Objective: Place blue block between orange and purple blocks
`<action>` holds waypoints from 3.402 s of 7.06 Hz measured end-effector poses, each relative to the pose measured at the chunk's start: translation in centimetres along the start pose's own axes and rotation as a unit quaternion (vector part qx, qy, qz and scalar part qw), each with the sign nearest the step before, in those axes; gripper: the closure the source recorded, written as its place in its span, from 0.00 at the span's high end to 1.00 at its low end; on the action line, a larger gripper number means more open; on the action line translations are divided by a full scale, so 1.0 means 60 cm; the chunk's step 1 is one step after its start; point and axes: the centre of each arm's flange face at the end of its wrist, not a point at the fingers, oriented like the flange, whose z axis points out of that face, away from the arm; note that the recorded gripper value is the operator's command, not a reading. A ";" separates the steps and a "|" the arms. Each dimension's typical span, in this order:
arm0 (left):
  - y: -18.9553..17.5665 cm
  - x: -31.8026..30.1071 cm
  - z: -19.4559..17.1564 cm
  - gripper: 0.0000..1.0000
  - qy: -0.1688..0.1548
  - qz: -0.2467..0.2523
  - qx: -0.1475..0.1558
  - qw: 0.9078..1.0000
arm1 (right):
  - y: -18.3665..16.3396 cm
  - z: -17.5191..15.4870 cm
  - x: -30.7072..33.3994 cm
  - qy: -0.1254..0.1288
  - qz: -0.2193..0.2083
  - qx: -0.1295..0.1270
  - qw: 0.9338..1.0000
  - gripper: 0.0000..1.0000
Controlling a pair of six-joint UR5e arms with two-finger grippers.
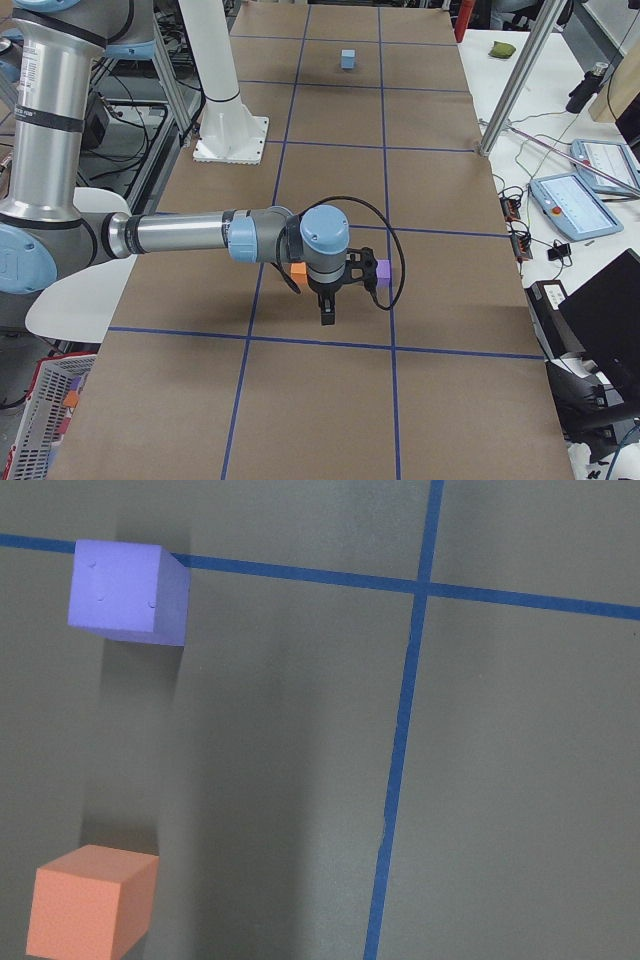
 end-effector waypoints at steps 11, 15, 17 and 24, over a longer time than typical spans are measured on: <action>-0.082 0.386 0.191 1.00 0.025 -0.209 -0.015 0.977 | -0.001 0.000 0.000 0.002 -0.001 0.000 1.000 1.00; -0.043 0.414 0.269 1.00 -0.003 -0.184 -0.050 0.982 | -0.001 0.000 0.000 0.003 -0.001 0.000 1.000 1.00; -0.037 0.410 0.291 1.00 -0.010 -0.183 -0.059 0.981 | -0.001 0.000 0.000 0.004 -0.001 0.000 1.000 1.00; -0.033 0.435 0.311 0.00 -0.006 -0.171 -0.072 0.983 | -0.001 0.000 0.002 0.005 0.000 0.000 1.000 1.00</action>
